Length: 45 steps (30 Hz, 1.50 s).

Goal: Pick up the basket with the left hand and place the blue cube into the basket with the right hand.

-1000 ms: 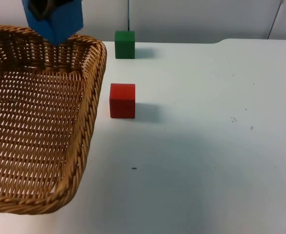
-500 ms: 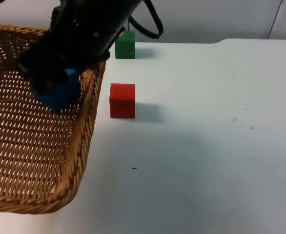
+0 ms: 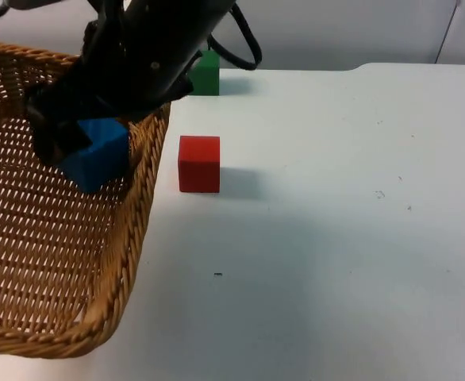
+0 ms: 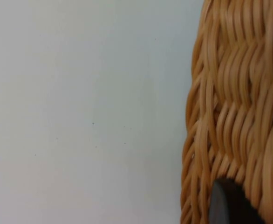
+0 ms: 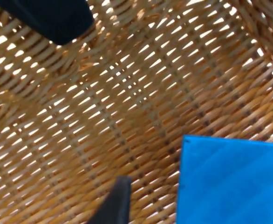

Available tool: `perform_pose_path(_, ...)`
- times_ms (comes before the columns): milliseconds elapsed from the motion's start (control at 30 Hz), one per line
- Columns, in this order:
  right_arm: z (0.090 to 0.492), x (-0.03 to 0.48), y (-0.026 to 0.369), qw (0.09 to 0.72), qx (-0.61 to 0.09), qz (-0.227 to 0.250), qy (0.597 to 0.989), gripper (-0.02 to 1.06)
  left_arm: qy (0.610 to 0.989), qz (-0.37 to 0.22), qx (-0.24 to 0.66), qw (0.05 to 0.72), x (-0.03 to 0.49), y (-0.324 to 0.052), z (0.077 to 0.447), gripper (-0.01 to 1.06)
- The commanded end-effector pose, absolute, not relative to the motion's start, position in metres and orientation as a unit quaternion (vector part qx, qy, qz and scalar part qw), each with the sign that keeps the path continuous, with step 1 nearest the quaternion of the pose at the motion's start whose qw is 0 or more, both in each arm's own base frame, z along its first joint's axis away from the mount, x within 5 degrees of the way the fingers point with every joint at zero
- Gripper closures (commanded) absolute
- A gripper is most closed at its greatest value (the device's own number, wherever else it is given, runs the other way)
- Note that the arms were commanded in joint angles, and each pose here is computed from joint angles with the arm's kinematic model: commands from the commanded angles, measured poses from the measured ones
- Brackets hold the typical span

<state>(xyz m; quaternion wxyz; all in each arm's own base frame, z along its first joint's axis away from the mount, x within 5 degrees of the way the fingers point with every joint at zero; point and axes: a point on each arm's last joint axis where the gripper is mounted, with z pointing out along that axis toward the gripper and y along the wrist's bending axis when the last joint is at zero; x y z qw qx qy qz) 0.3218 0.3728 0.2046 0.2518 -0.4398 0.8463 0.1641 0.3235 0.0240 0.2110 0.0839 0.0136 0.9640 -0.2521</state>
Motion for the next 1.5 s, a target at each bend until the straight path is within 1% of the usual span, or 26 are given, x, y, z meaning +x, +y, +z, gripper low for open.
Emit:
perform_pose_path(0, 0.238, 0.317, 0.366, 0.282, -0.446, 0.164, 0.833, 0.0, 0.959, -0.27, 0.011, 0.085, 0.324, 0.02, 0.215, 1.05)
perform_pose_path(33, 0.238, 0.317, 0.366, 0.282, -0.446, 0.164, 0.833, 0.0, 0.959, -0.27, 0.011, 0.085, 0.324, 0.02, 0.215, 1.05)
perform_pose_path(167, 0.293, 0.306, 0.351, 0.332, -0.454, 0.16, 0.811, 0.0, 0.959, -0.27, 0.012, 0.084, 0.324, 0.02, 0.215, 1.05)
perform_pose_path(200, 0.293, 0.306, 0.351, 0.332, -0.454, 0.16, 0.811, 0.0, 0.959, -0.27, 0.012, 0.084, 0.324, 0.02, 0.215, 1.05)
perform_pose_path(333, 0.356, 0.284, 0.326, 0.378, -0.477, 0.162, 0.777, 0.0, 0.959, -0.27, 0.012, 0.084, 0.324, 0.02, 0.215, 1.05)
perform_pose_path(367, 0.356, 0.284, 0.326, 0.378, -0.477, 0.162, 0.777, 0.0, 0.959, -0.27, 0.012, 0.084, 0.324, 0.02, 0.215, 1.05)
perform_pose_path(433, 0.386, 0.267, 0.308, 0.409, -0.483, 0.164, 0.756, 0.0, 0.959, -0.269, 0.013, 0.083, 0.324, 0.02, 0.215, 1.05)
perform_pose_path(533, 0.408, 0.244, 0.282, 0.45, -0.478, 0.169, 0.735, 0.0, 0.961, -0.265, 0.014, 0.085, 0.324, 0.021, 0.215, 1.05)
perform_pose_path(567, 0.408, 0.244, 0.282, 0.45, -0.478, 0.169, 0.735, 0.0, 0.961, -0.265, 0.014, 0.085, 0.324, 0.021, 0.215, 1.05)
perform_pose_path(700, 0.408, 0.213, 0.245, 0.49, -0.47, 0.169, 0.714, 0.0, 0.961, -0.263, 0.013, 0.086, 0.324, 0.021, 0.215, 1.05)
perform_pose_path(733, 0.408, 0.213, 0.245, 0.49, -0.47, 0.169, 0.714, 0.0, 0.961, -0.263, 0.013, 0.086, 0.324, 0.021, 0.215, 1.05)
perform_pose_path(800, 0.404, 0.198, 0.229, 0.501, -0.464, 0.171, 0.71, 0.0, 0.961, -0.261, 0.012, 0.089, 0.325, 0.021, 0.215, 1.05)
perform_pose_path(867, 0.395, 0.187, 0.215, 0.503, -0.45, 0.18, 0.715, 0.0, 0.962, -0.257, 0.01, 0.095, 0.326, 0.022, 0.214, 1.05)
perform_pose_path(900, 0.395, 0.187, 0.215, 0.503, -0.45, 0.18, 0.715, 0.0, 0.962, -0.257, 0.01, 0.095, 0.326, 0.022, 0.214, 1.05)
perform_pose_path(1033, 0.383, 0.165, 0.19, 0.514, -0.439, 0.186, 0.714, 0.0, 0.964, -0.245, 0.011, 0.098, 0.327, 0.024, 0.212, 1.05)
perform_pose_path(1200, 0.38, 0.154, 0.179, 0.514, -0.434, 0.189, 0.715, 0.0, 0.965, -0.246, 0.009, 0.09, 0.329, 0.025, 0.205, 1.05)
perform_pose_path(1333, 0.377, 0.143, 0.167, 0.501, -0.432, 0.194, 0.725, 0.0, 0.967, -0.245, 0.001, 0.074, 0.334, 0.027, 0.188, 1.05)
perform_pose_path(1467, 0.379, 0.135, 0.158, 0.499, -0.434, 0.194, 0.725, 0.0, 0.967, -0.246, 0.003, 0.062, 0.337, 0.028, 0.175, 1.05)
